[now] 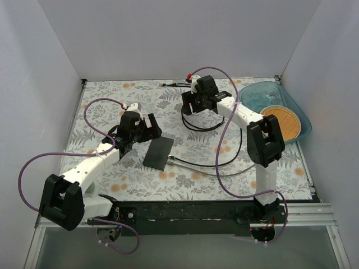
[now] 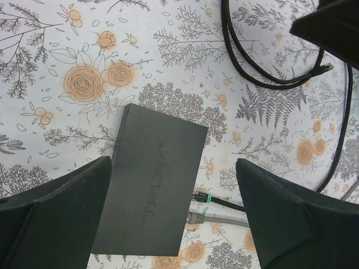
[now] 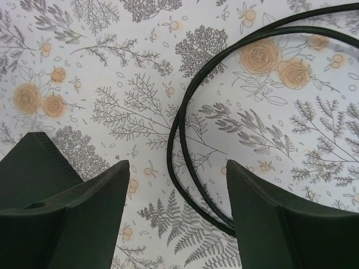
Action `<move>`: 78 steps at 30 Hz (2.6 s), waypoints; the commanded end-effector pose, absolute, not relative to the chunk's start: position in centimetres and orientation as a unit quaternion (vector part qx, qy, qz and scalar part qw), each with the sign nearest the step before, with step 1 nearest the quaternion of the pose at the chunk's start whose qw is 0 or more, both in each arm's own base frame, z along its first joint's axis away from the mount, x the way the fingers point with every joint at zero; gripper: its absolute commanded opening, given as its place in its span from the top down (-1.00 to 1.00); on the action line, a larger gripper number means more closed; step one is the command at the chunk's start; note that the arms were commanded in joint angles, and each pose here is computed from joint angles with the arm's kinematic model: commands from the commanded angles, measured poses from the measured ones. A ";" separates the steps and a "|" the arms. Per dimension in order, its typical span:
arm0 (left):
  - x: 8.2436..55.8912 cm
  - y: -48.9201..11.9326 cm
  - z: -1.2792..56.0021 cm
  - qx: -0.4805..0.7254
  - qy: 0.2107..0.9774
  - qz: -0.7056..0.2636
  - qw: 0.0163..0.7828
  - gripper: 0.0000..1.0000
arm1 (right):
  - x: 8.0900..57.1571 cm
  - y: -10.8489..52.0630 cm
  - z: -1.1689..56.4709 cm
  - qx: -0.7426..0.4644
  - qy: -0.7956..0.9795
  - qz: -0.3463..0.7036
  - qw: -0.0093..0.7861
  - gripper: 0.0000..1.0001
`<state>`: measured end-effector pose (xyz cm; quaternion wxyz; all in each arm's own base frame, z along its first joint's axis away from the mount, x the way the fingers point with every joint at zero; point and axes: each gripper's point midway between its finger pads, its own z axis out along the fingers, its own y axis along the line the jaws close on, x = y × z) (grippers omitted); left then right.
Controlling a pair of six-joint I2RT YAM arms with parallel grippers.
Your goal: Insert the plug into the switch port
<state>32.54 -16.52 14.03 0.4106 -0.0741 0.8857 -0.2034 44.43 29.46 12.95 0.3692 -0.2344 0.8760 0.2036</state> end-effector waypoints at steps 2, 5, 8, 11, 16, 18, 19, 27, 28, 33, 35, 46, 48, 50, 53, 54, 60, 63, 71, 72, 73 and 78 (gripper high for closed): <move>31.9 -16.2 14.4 -0.074 0.882 -0.208 0.416 -0.86 | 46.3 31.1 11.6 -0.237 0.882 0.208 0.348 -0.47; 31.6 -16.2 13.9 -0.076 0.884 -0.211 0.410 -0.86 | 47.0 31.7 10.1 -0.238 0.889 0.207 0.332 -0.38; 31.4 -16.3 13.4 -0.076 0.886 -0.213 0.405 -0.87 | 46.7 32.5 8.4 -0.245 0.895 0.200 0.315 -0.26; 31.3 -16.3 13.1 -0.077 0.888 -0.213 0.400 -0.87 | 46.3 33.0 6.8 -0.250 0.901 0.176 0.308 -0.21; 31.1 -16.6 13.0 -0.079 0.888 -0.222 0.395 -0.87 | 46.0 33.4 4.8 -0.245 0.909 0.146 0.304 -0.04; 31.0 -16.6 13.0 -0.079 0.888 -0.222 0.395 -0.87 | 46.0 33.4 4.0 -0.246 0.912 0.133 0.301 0.14; 31.0 -16.6 13.0 -0.078 0.888 -0.222 0.396 -0.87 | 46.0 33.5 3.9 -0.249 0.911 0.130 0.302 0.24; 30.7 -16.3 12.8 -0.076 0.890 -0.217 0.393 -0.87 | 46.2 33.7 6.0 -0.256 0.901 0.128 0.325 0.97; 30.6 -16.3 12.8 -0.077 0.890 -0.217 0.394 -0.87 | 45.9 33.5 6.1 -0.256 0.900 0.130 0.326 0.97; 30.4 -16.2 12.4 -0.079 0.892 -0.216 0.389 -0.87 | 45.8 33.1 15.0 -0.233 0.864 0.178 0.410 0.97; 30.3 -16.2 12.2 -0.079 0.893 -0.216 0.386 -0.87 | 45.1 32.1 18.7 -0.223 0.843 0.206 0.444 0.97; 30.2 -16.2 12.0 -0.080 0.891 -0.219 0.389 -0.88 | 39.2 26.3 28.7 -0.229 0.767 0.243 0.548 0.97; 30.0 -16.7 11.9 -0.075 0.892 -0.231 0.381 -0.88 | 38.2 26.3 27.9 -0.257 0.770 0.244 0.531 0.97; 30.0 -16.9 11.8 -0.074 0.892 -0.235 0.379 -0.88 | 37.1 26.4 25.6 -0.282 0.784 0.249 0.494 0.97; 29.9 -17.2 11.7 -0.073 0.892 -0.242 0.375 -0.88 | 35.1 27.0 21.3 -0.327 0.799 0.268 0.427 0.97; 29.9 -17.2 11.5 -0.074 0.893 -0.241 0.373 -0.88 | 34.2 27.1 19.9 -0.336 0.804 0.277 0.405 0.97; 30.0 -17.3 11.3 -0.074 0.894 -0.243 0.370 -0.88 | 30.4 28.1 16.0 -0.371 0.801 0.308 0.354 0.97; 30.0 -17.3 11.3 -0.075 0.893 -0.243 0.371 -0.88 | 28.6 28.1 14.5 -0.383 0.804 0.312 0.330 0.97; 30.0 -17.4 10.7 -0.075 0.896 -0.241 0.364 -0.88 | 26.7 27.2 12.6 -0.393 0.816 0.287 0.313 -0.09; 29.9 -17.4 10.6 -0.075 0.897 -0.241 0.362 -0.88 | 27.0 27.1 12.8 -0.388 0.817 0.283 0.320 -0.18; 29.9 -17.4 10.6 -0.074 0.897 -0.242 0.362 -0.89 | 27.6 27.2 13.6 -0.378 0.816 0.280 0.335 -0.25; 29.9 -17.5 10.5 -0.074 0.898 -0.243 0.361 -0.89 | 31.5 27.1 15.7 -0.322 0.832 0.241 0.383 -0.55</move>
